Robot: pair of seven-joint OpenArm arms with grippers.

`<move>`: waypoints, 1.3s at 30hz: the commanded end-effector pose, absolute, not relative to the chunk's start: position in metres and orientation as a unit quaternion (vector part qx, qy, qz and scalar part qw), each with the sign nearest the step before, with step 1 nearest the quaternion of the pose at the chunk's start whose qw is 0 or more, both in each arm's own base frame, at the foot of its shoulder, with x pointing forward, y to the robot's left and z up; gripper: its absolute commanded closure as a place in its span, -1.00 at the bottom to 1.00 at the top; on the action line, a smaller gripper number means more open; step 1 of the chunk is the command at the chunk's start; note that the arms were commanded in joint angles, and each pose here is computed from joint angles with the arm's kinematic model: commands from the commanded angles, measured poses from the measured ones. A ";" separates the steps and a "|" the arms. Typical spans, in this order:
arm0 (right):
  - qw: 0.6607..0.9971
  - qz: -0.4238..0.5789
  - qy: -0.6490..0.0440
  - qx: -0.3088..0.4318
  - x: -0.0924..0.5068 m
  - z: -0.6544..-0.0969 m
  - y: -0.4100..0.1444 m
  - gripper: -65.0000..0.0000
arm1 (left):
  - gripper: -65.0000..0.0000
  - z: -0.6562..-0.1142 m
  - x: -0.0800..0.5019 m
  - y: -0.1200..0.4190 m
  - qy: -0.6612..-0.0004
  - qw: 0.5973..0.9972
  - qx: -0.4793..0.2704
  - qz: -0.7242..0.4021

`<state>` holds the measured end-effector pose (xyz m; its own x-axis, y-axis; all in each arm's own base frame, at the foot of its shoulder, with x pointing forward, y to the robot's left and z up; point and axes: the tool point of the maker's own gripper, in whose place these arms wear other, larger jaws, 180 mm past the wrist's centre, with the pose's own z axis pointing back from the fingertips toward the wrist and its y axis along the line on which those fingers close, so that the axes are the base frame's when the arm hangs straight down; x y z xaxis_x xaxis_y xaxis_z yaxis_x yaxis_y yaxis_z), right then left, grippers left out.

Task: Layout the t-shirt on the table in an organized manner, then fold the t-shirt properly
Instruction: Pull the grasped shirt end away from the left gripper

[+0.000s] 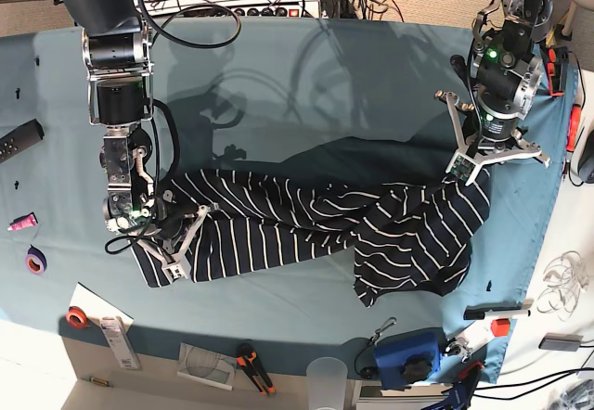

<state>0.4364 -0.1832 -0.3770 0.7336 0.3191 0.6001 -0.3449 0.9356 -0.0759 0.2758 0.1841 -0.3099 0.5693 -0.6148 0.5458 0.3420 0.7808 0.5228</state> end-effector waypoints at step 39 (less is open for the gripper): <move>0.917 0.151 -0.365 0.050 0.310 -0.307 -0.264 0.45 | 1.00 -0.296 0.284 0.180 -0.407 0.853 0.177 -0.275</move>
<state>0.3015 -0.2592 -0.3225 0.7226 0.2263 0.6532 -0.3088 0.9510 0.0122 0.2783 0.1772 -0.3080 0.5455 -0.6085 0.5763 0.3502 0.7902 0.5029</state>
